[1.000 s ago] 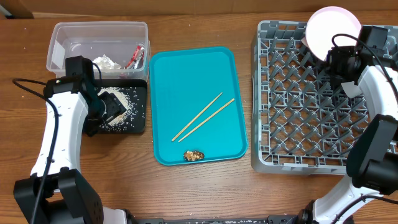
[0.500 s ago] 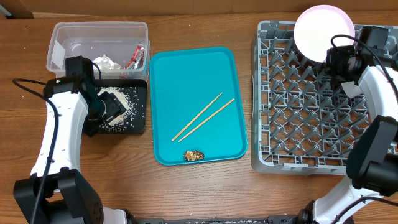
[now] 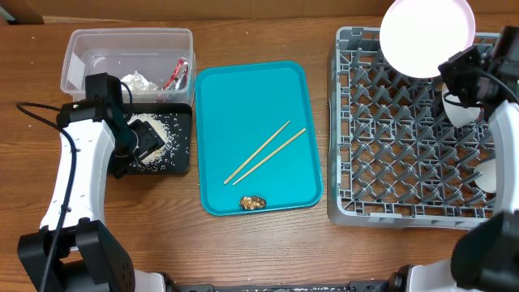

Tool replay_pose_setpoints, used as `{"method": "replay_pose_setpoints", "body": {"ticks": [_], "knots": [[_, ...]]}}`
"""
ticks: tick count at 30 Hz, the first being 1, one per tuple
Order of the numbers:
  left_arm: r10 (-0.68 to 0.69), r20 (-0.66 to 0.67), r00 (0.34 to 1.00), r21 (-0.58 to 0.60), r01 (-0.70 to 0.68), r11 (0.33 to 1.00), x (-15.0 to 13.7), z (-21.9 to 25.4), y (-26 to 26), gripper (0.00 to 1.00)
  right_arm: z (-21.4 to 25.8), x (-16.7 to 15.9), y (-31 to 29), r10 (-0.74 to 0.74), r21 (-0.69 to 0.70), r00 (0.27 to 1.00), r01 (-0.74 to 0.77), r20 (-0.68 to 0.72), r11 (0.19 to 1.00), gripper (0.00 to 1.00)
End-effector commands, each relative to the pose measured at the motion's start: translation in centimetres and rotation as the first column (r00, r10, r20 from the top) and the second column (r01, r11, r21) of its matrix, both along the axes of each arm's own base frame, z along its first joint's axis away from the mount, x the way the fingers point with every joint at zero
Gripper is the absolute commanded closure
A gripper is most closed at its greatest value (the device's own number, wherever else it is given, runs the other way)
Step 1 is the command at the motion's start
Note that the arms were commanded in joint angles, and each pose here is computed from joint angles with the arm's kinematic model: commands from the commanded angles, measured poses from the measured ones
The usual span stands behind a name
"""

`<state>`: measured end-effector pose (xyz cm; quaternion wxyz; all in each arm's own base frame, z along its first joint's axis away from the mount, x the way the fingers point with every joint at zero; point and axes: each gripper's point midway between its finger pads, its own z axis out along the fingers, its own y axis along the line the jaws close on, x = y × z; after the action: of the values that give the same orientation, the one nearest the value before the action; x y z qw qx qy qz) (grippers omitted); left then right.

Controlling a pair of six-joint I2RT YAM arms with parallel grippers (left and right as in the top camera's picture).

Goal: Sort waste into correct bins and load items into the dishwasher

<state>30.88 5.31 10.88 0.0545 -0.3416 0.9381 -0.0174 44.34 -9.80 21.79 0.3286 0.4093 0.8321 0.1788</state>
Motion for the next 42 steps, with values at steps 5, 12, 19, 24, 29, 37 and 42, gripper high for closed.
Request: {"method": "replay_pose_setpoints", "body": {"ticks": [5,12,19,24,29,37,42], "knots": [[-0.01,0.048,0.999,0.008,0.009,1.0,0.6,1.3,0.2,0.23,3.1,-4.3,-3.0,-0.008,-0.328,0.998,-0.015,-0.069,0.945,0.96],[-0.009,0.048,0.999,0.008,0.009,1.0,0.6,1.3,0.2,0.23,3.8,-7.7,-6.1,-0.221,-0.646,0.953,0.035,-0.209,0.762,0.96],[-0.009,0.051,0.999,0.008,0.009,1.0,0.7,1.3,0.2,0.23,7.8,-8.4,-4.3,-0.368,-0.875,0.92,0.063,-0.136,0.481,0.96],[-0.013,0.051,0.999,0.008,0.013,1.0,0.7,1.3,0.2,0.23,7.5,-7.6,-2.6,-0.334,-0.881,0.932,0.034,-0.143,0.472,0.96],[-0.017,0.05,0.999,0.009,0.016,1.0,0.7,1.3,0.2,0.23,6.0,-7.5,-2.2,-0.339,-0.873,0.923,0.008,-0.181,0.487,0.96],[-0.016,0.051,0.999,0.009,0.016,1.0,0.7,1.3,0.2,0.23,2.8,-6.2,-0.1,-0.25,-0.805,0.933,-0.066,-0.259,0.589,0.96],[-0.017,0.052,0.999,0.009,0.016,1.0,0.7,1.3,0.2,0.23,0.6,-5.9,0.4,-0.235,-0.778,0.919,-0.11,-0.317,0.619,0.96]]}}
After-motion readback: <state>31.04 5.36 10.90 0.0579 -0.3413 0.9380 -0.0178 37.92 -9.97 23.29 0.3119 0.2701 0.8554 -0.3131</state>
